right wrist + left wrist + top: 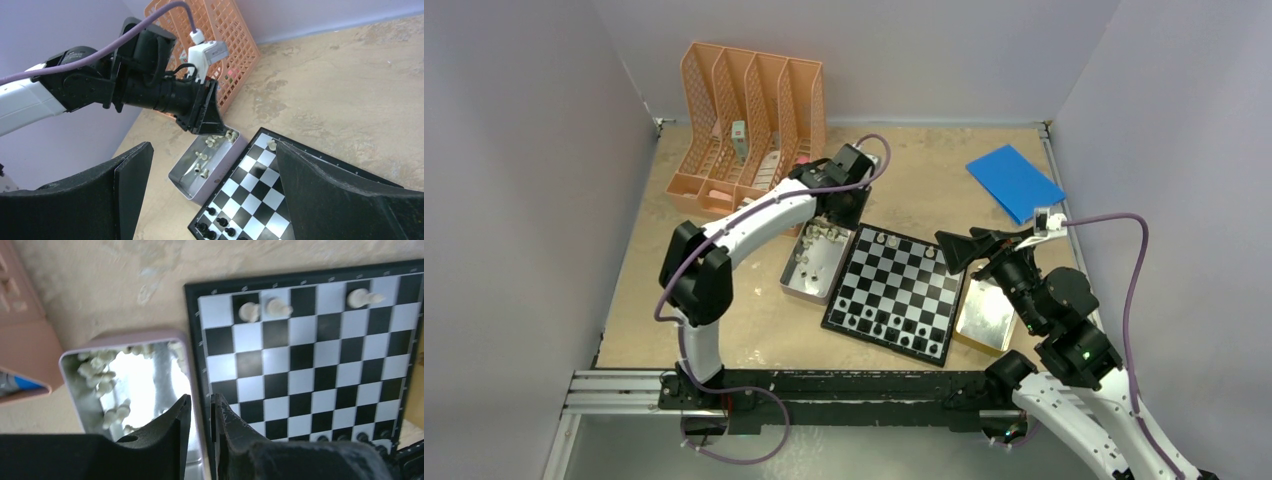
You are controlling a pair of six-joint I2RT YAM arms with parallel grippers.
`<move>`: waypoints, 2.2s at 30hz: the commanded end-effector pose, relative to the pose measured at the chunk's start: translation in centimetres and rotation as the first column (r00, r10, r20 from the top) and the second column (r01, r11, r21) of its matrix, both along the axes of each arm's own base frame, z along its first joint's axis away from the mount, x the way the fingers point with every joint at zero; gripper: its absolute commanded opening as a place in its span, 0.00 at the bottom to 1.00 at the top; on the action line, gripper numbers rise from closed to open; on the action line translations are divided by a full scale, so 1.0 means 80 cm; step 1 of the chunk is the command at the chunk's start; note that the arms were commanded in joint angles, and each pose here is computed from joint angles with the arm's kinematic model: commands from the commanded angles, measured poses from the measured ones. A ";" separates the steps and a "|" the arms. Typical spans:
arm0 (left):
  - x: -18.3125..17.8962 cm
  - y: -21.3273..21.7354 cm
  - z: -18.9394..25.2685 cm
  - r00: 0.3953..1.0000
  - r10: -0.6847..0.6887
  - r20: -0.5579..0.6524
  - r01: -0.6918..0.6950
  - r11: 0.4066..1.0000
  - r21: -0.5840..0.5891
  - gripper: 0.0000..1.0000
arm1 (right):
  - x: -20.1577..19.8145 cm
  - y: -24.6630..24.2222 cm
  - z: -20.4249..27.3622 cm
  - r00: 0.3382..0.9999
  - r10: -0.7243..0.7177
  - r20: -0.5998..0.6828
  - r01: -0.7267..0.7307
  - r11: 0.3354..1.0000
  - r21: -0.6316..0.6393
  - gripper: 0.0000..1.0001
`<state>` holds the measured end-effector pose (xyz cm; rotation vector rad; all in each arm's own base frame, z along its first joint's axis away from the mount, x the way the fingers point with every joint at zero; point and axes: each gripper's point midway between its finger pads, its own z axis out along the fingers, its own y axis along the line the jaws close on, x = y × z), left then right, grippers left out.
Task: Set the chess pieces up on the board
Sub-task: Place the chess piece on the chessboard, then pick up the chess piece from the storage box.
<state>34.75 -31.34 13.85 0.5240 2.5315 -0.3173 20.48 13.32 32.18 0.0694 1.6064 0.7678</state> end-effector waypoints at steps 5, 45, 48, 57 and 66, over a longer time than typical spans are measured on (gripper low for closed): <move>-0.001 0.079 -0.003 0.990 0.143 -0.006 -0.143 0.990 0.001 0.20 | 0.000 0.005 0.018 0.998 0.019 0.055 -0.020 1.000 0.015 0.95; -0.014 0.148 -0.120 0.958 0.247 -0.148 -0.224 0.962 0.155 0.25 | -0.005 0.005 0.024 0.997 0.029 0.070 -0.031 0.999 0.022 0.95; -0.015 0.150 -0.123 0.957 0.248 -0.153 -0.224 0.961 0.160 0.25 | -0.005 0.005 0.024 0.997 0.030 0.070 -0.031 0.999 0.022 0.95; -0.022 0.148 -0.130 0.954 0.242 -0.176 -0.215 0.964 0.158 0.24 | -0.004 0.005 0.022 0.997 0.030 0.068 -0.031 0.999 0.020 0.95; -0.023 0.144 -0.121 0.955 0.231 -0.185 -0.206 0.968 0.143 0.13 | -0.003 0.006 0.022 0.997 0.030 0.067 -0.032 0.999 0.020 0.95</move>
